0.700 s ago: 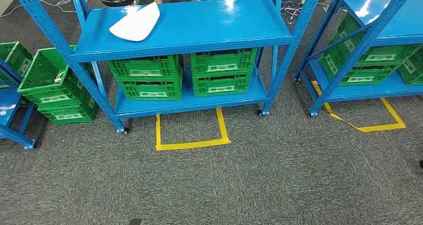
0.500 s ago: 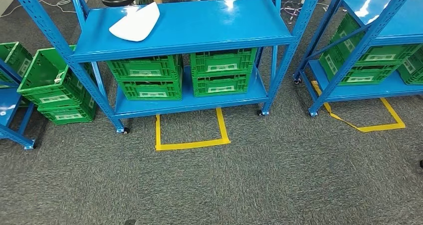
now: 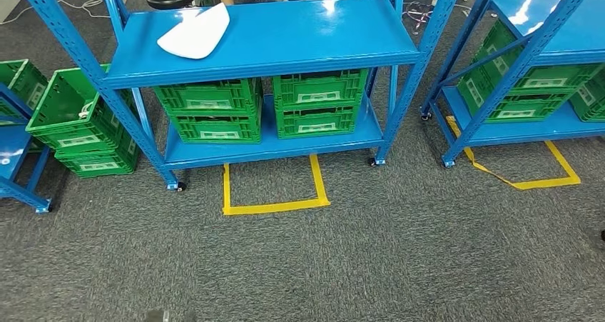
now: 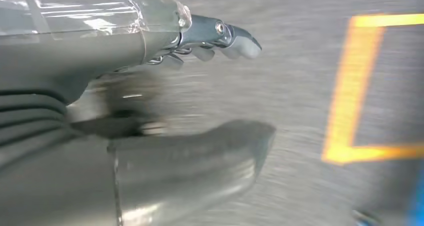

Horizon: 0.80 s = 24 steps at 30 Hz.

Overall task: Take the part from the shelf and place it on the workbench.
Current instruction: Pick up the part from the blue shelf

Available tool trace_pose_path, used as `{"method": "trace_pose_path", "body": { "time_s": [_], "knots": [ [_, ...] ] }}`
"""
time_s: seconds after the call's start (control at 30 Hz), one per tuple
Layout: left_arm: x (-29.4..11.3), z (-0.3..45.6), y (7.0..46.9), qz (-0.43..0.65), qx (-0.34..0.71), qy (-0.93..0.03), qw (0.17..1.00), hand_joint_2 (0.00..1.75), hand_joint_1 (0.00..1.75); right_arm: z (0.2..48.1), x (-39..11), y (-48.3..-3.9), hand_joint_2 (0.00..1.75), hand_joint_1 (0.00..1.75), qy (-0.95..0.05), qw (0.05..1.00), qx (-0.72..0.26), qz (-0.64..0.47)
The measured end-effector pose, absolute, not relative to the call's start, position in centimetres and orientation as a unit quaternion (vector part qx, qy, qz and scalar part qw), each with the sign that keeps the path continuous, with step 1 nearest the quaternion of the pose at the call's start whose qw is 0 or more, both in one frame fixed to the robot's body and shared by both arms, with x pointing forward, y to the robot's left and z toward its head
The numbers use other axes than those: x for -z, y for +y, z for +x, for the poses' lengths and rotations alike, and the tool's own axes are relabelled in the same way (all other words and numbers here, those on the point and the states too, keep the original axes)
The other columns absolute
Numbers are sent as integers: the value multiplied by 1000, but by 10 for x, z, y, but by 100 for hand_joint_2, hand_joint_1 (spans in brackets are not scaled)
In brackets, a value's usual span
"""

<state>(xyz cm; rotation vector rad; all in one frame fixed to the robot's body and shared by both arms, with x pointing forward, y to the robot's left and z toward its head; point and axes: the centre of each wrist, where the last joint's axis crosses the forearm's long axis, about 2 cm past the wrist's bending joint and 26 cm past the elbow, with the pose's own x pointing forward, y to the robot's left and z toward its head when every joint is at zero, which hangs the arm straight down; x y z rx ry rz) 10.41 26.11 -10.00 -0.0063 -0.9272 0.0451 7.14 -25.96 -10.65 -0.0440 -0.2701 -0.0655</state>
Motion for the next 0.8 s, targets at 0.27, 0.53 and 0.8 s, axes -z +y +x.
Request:
{"method": "trace_pose_path", "body": {
  "time_s": [0.27, 0.53, 0.8],
  "knots": [
    [69, 172, 252, -27, 54, -595, 801, 0, 0, 71, 106, -256, 0, 0, -114, 992, 43, -11],
    [-3, 222, 231, -52, 37, -724, 686, 0, 0, 70, 107, -256, 0, 0, -113, 992, 49, -10],
    [-82, 241, 211, -89, 64, -820, 561, 0, 0, 71, 107, -263, 0, 0, -143, 989, 37, -19]
  ]
}}
